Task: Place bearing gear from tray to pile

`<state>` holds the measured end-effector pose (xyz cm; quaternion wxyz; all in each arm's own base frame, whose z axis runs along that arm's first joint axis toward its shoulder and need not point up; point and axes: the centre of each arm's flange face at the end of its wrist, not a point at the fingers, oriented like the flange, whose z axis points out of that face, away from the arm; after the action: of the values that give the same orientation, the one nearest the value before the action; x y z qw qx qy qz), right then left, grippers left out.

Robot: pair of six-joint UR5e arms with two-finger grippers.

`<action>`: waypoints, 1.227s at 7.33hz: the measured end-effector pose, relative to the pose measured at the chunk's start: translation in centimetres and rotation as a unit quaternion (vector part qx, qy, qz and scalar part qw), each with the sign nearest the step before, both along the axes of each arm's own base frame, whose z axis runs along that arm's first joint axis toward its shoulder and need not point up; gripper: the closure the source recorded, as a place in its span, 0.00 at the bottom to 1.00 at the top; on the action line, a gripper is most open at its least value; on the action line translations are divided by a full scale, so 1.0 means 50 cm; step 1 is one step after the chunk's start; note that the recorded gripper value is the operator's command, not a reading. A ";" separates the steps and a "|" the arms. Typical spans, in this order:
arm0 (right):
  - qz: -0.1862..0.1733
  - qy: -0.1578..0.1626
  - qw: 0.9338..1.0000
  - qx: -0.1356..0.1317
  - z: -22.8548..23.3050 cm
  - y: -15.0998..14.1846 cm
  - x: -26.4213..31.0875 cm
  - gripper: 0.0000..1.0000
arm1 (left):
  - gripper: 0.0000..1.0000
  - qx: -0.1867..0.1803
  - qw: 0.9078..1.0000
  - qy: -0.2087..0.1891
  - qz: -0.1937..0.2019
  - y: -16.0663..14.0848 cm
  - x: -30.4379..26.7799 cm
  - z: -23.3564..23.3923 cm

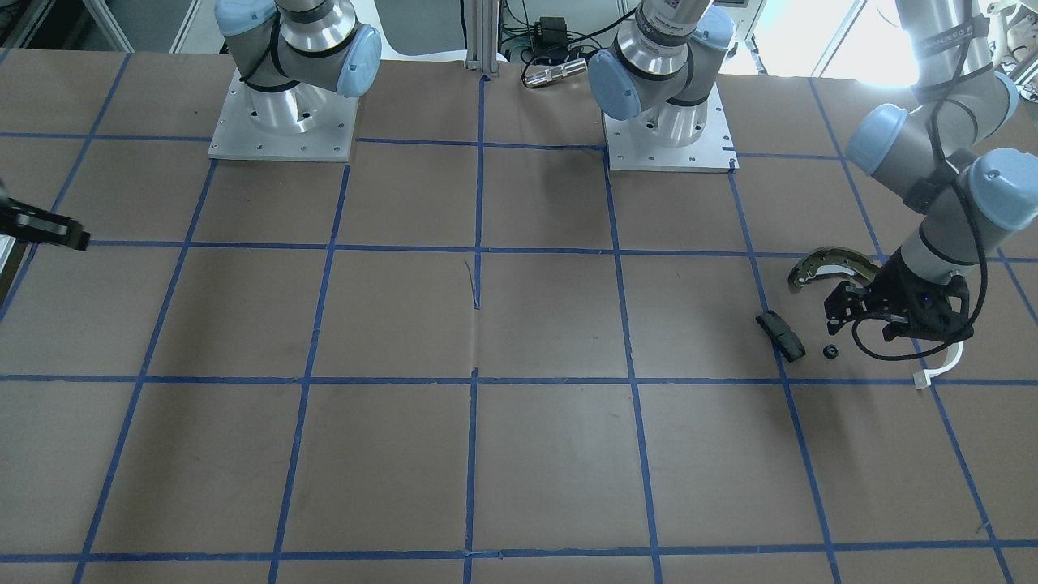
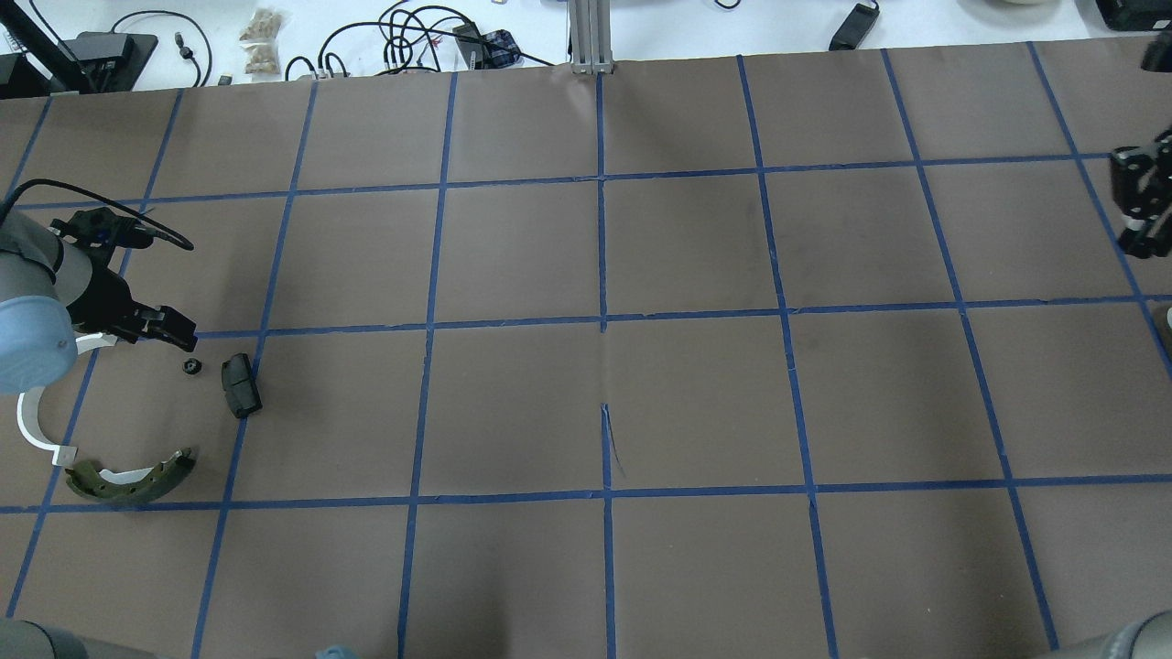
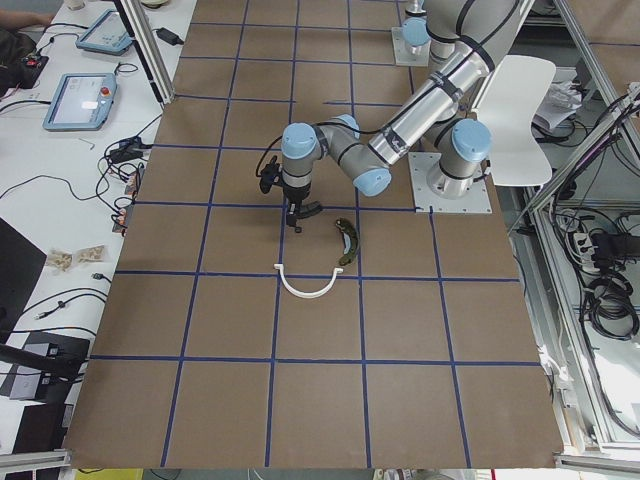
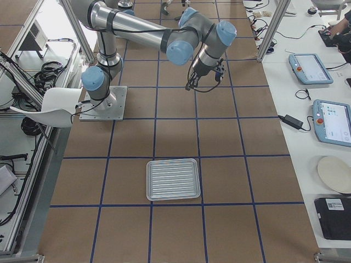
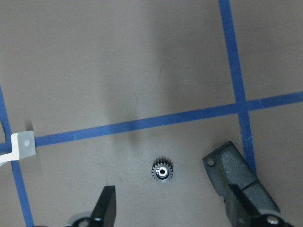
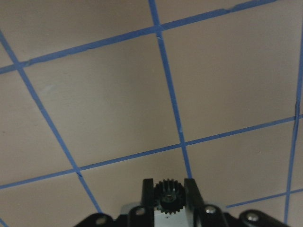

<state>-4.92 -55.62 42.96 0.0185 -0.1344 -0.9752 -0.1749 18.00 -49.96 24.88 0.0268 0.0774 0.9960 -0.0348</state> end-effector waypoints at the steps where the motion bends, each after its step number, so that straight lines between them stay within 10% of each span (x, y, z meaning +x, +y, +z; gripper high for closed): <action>1: -0.022 0.009 1.000 -0.009 0.002 -0.007 0.123 0.86 | 0.12 -0.001 1.000 0.000 0.001 0.001 -0.001 0.009; 4: -0.092 -0.029 0.991 -0.088 -0.066 -0.028 0.467 0.85 | 0.12 -0.013 1.000 -0.004 -0.001 0.006 -0.017 0.057; 9: -0.107 -0.053 0.976 -0.181 -0.363 0.044 0.770 0.83 | 0.00 -0.024 1.000 -0.011 -0.003 0.004 -0.016 0.087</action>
<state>33.59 -53.40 24.79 -0.0769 -0.2294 -0.9703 -0.0032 17.19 -49.75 29.21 0.0397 0.0799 0.9943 -0.0582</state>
